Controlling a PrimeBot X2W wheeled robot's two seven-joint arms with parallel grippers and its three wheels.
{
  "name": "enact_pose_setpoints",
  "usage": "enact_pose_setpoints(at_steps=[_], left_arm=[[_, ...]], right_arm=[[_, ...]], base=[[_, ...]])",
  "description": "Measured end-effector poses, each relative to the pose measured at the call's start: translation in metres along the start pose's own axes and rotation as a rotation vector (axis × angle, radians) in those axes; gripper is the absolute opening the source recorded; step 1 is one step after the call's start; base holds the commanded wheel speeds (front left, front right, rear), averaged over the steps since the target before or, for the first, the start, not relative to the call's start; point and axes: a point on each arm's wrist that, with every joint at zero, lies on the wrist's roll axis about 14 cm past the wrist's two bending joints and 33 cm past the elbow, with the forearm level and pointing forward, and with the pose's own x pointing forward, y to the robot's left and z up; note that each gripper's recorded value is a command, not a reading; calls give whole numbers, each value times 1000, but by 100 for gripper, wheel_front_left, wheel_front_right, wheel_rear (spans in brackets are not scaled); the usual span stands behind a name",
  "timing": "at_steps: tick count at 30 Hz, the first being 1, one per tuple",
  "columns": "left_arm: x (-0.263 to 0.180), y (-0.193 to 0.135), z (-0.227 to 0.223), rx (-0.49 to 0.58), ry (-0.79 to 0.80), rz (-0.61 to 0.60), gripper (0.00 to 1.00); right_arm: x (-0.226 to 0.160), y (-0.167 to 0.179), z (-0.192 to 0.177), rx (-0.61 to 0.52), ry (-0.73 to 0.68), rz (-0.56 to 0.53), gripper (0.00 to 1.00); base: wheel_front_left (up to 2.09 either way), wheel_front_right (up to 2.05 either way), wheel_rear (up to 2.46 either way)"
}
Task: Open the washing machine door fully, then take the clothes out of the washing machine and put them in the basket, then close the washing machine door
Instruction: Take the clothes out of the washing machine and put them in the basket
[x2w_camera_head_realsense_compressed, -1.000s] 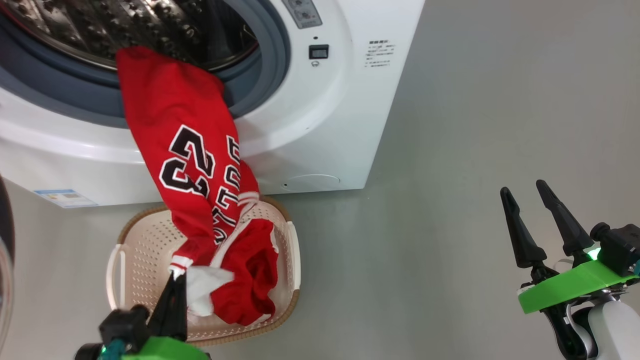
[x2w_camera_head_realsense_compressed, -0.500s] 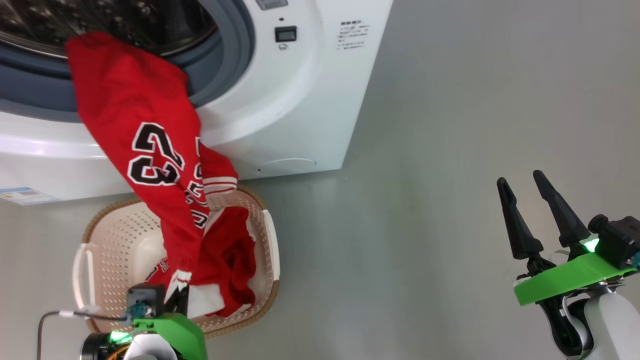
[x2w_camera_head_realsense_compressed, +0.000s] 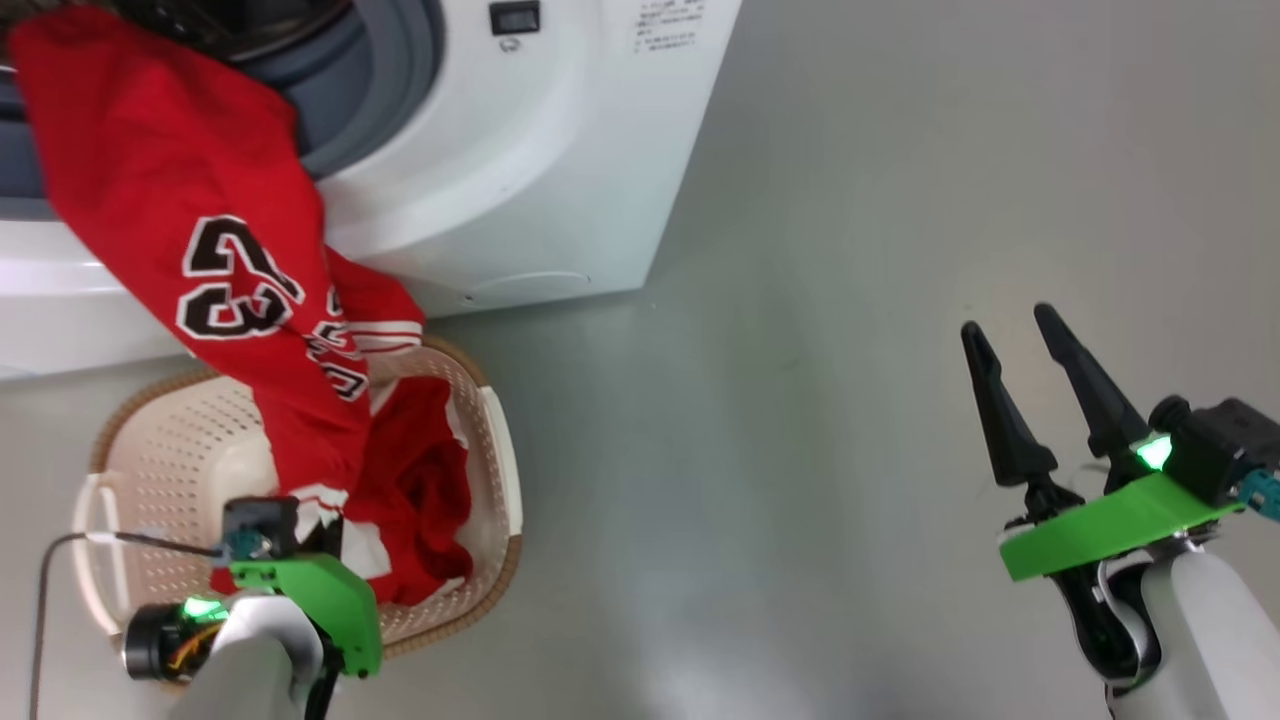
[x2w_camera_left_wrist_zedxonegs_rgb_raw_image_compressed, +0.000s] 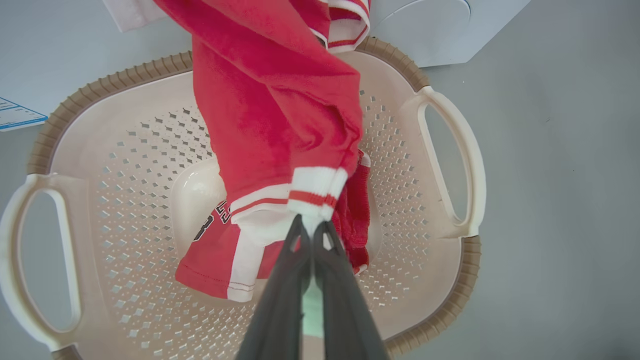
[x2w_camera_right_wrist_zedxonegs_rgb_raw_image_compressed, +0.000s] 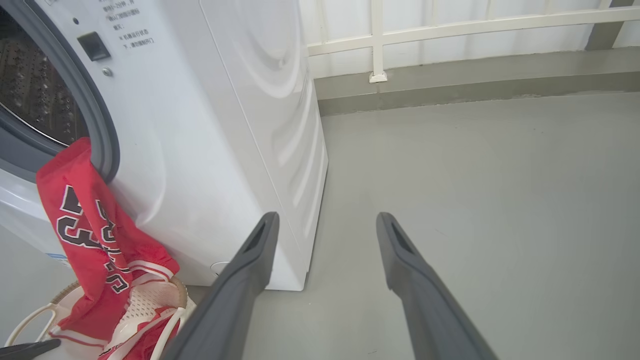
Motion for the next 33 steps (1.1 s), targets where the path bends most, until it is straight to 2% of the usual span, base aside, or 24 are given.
enact_pose_setpoints(at_steps=[5, 9, 11, 12, 13, 14, 25, 33], left_arm=[[17, 4, 3, -12, 11, -1, 2], [27, 6, 6, -37, 14, 4, 17], [33, 8, 6, -51, 20, 6, 47], [35, 8, 5, -58, 22, 7, 65], [37, 9, 5, -72, 22, 11, 88], [38, 10, 5, -94, 22, 16, 100], [32, 23, 14, -152, -16, 56, 100], [18, 21, 42, -166, -105, 53, 100]], right_arm=[[5, -6, -7, -6, 14, -13, 100], [6, -9, -15, -4, 34, -25, 100], [6, -11, -20, -3, 44, -32, 100], [7, -12, -21, -4, 46, -34, 100], [9, -13, -21, -6, 46, -36, 100], [10, -14, -21, -8, 43, -37, 100], [14, -9, -17, -2, 31, -22, 100], [15, 0, -2, 1, -8, 3, 100]], base=[[0, 0, 0], [0, 0, 0], [0, 0, 0], [0, 0, 0], [0, 0, 0], [0, 0, 0], [0, 0, 0], [0, 0, 0]])
